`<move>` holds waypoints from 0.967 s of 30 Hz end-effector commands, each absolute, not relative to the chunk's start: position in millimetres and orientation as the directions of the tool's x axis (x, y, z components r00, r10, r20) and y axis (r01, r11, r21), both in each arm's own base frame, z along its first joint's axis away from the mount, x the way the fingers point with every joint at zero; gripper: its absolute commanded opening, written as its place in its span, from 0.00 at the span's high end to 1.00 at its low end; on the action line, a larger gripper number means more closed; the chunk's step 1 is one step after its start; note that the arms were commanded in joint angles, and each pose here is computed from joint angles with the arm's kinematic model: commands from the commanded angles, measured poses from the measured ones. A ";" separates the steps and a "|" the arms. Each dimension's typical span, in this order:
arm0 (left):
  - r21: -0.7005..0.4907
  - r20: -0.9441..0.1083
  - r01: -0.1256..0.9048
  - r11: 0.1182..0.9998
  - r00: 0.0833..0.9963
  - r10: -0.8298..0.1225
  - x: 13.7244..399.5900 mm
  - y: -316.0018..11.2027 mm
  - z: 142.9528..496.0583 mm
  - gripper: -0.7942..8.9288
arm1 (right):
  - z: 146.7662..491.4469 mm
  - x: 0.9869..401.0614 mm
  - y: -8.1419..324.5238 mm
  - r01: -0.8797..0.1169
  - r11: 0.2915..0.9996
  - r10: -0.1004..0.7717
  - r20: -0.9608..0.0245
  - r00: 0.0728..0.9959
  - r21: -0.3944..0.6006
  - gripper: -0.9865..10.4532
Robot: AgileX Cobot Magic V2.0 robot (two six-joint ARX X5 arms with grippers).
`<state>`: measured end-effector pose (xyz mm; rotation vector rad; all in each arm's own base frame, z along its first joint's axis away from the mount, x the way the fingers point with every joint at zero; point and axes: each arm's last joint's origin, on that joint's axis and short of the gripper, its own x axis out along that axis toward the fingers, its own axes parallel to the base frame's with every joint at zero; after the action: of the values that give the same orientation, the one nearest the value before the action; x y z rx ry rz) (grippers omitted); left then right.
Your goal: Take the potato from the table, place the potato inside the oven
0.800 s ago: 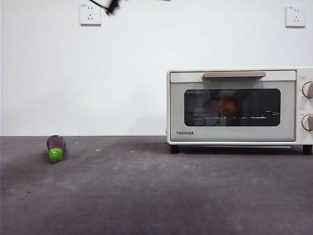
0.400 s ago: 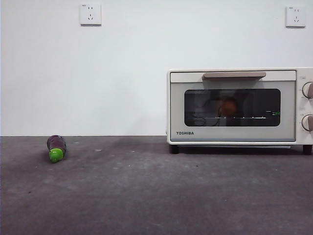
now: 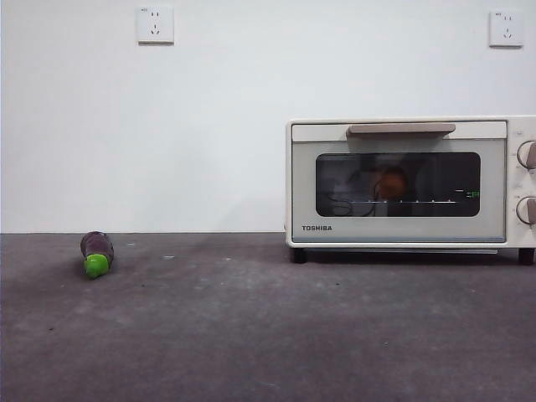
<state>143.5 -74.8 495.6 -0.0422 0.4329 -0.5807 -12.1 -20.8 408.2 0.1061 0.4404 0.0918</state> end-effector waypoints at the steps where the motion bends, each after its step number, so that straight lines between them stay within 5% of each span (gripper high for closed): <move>1: -0.143 -0.379 0.524 0.840 0.754 -0.536 146.5 -75.6 496.0 0.92 | 406.5 -12.2 -21.1 -0.057 0.991 0.103 -0.436 0.894 0.117 0.91; 6: 0.124 -0.406 0.508 0.852 0.810 -0.424 156.1 -71.6 492.3 0.92 | 406.5 -12.2 -21.1 -0.057 0.991 0.103 -0.436 0.894 0.117 0.91; 9: 0.144 -0.415 0.453 0.880 0.835 -0.361 160.6 -61.4 490.5 0.92 | 406.5 -12.2 -21.1 -0.057 0.991 0.103 -0.436 0.894 0.117 0.91; 13: 0.091 -0.396 0.492 0.866 0.815 -0.422 155.6 -51.7 491.5 0.92 | 406.5 -12.2 -21.1 -0.057 0.991 0.103 -0.436 0.894 0.117 0.91; 18: 0.184 -0.276 0.459 0.869 0.873 -0.402 137.9 -36.1 483.2 0.92 | 406.5 -12.2 -21.1 -0.056 0.992 0.102 -0.436 0.894 0.117 0.91; 29: 0.277 -0.045 0.292 0.915 0.955 -0.292 108.4 -15.4 359.0 0.92 | 406.5 -12.2 -21.1 -0.056 0.992 0.102 -0.436 0.894 0.117 0.91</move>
<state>104.2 -15.7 383.3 0.2748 -0.0311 -0.2990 -12.0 -20.8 408.2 0.1057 0.4410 0.0917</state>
